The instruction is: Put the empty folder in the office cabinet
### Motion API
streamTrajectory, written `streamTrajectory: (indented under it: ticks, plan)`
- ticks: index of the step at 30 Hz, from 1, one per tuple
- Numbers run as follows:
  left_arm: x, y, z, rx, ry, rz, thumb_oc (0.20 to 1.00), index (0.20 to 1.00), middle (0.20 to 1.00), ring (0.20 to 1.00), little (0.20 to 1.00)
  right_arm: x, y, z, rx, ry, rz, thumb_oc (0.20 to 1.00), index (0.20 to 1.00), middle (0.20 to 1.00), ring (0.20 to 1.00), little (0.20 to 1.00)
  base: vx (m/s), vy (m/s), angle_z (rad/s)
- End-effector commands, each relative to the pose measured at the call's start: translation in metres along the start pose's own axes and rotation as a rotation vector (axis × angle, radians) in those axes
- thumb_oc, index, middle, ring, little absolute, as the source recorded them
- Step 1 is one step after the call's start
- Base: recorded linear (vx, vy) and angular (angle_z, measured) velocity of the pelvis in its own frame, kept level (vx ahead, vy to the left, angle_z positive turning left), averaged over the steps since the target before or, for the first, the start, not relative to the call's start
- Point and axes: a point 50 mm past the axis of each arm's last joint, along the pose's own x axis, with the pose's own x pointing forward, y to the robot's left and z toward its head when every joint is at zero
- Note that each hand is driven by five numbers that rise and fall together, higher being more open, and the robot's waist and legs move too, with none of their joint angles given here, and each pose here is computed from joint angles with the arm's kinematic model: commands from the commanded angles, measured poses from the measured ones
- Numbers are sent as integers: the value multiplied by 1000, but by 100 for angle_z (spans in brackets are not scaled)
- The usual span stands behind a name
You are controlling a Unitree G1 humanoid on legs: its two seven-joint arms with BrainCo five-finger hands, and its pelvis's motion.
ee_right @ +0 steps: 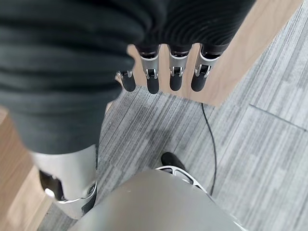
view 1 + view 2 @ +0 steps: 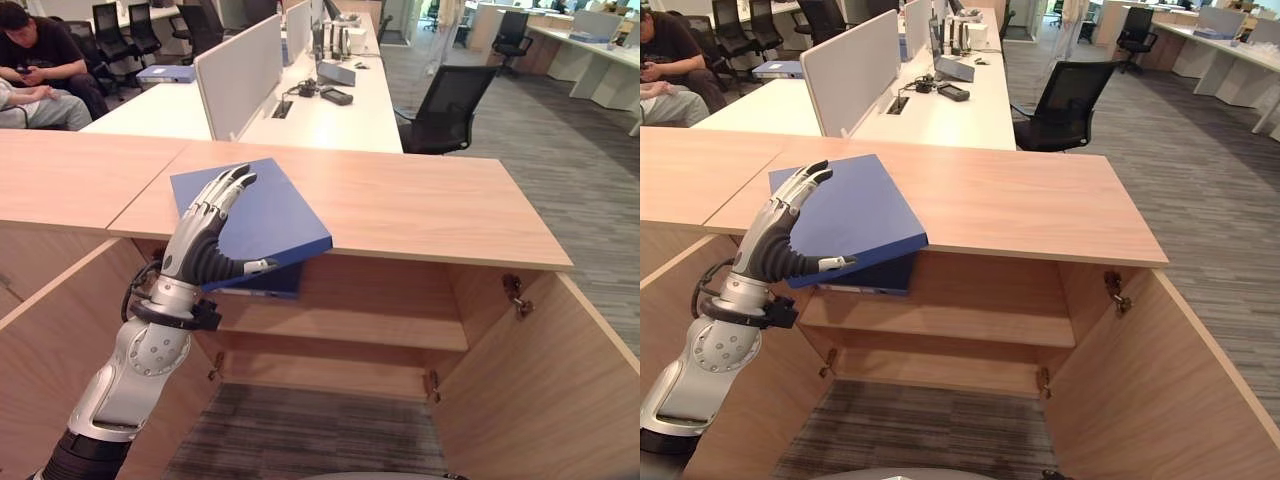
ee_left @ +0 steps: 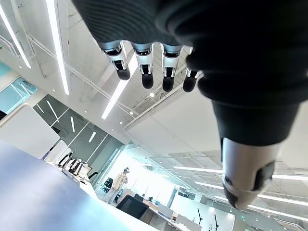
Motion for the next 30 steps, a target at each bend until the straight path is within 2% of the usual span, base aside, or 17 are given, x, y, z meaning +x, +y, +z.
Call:
streamTrajectory:
  ticks: [1, 11, 30]
  plan:
    - [16, 9, 13, 106, -115, 59, 1000, 1000, 1000, 1000, 1000, 1, 2, 19, -113, -12, -7, 1000, 1000, 1000, 1000, 1000, 3, 3, -4]
    - [28, -9, -4, 439, -125, -35, 1000, 1000, 1000, 1000, 1000, 1, -4, 13, -126, 6, -27, 1000, 1000, 1000, 1000, 1000, 0, 0, -1]
    - [25, -20, -44, 659, 39, -118, 1000, 1000, 1000, 1000, 1000, 1, -6, 9, -155, 15, -19, 1000, 1000, 1000, 1000, 1000, 0, -1, -3]
